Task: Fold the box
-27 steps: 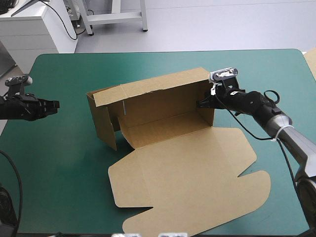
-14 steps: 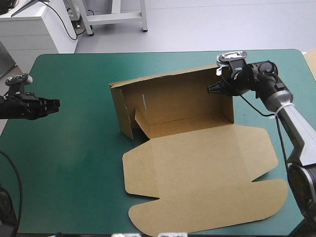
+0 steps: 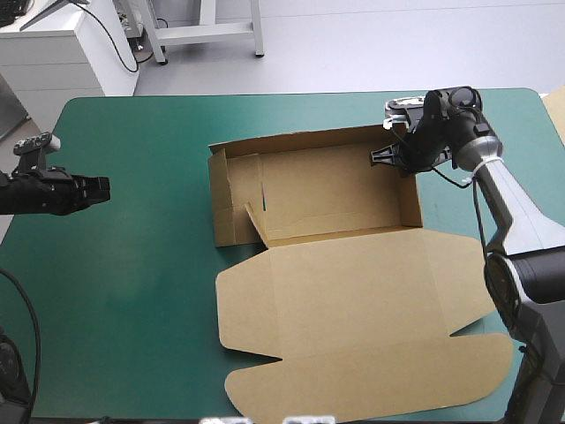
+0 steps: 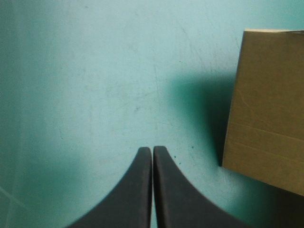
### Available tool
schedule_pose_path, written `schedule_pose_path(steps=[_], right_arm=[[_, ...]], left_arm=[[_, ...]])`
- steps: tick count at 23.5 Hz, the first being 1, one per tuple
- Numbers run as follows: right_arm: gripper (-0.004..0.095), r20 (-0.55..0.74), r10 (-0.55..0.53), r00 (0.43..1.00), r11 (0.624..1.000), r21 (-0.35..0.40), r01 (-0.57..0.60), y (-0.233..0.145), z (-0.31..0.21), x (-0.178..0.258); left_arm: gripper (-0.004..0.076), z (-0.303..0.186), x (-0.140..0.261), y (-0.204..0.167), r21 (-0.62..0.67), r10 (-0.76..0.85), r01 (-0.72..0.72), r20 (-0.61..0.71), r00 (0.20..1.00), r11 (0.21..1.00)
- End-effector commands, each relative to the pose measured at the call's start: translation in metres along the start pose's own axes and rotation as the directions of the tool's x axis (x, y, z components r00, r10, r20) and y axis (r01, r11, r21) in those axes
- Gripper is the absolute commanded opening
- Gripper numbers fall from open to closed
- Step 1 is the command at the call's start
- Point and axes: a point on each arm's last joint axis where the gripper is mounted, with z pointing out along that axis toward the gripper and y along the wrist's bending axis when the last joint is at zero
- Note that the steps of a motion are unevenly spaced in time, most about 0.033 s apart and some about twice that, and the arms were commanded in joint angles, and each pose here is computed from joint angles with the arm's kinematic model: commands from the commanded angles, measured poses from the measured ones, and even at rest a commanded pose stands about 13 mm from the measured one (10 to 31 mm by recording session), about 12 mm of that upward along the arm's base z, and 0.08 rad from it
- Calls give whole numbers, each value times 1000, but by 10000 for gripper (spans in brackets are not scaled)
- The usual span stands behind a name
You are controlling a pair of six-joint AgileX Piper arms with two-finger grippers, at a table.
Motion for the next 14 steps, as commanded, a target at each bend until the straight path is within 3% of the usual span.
schedule_pose_path(steps=[1,5,7,14], right_arm=[[1,-24,0,1000,999,-39,-1,4,-5,1],[7,-65,-24,998,999,-39,21,3,14,0],[59,-80,-59,995,998,-42,56,3,22,0],[534,-8,-38,999,998,-53,37,5,8,-14]], left_arm=[[-8,-16,-8,-14,30,7,-9,88,996,1000],[-8,-16,-10,-15,36,-3,-1,106,994,999],[-8,-16,-11,-16,49,-7,2,114,993,999],[-8,-16,-11,-16,47,-5,-1,114,994,999]])
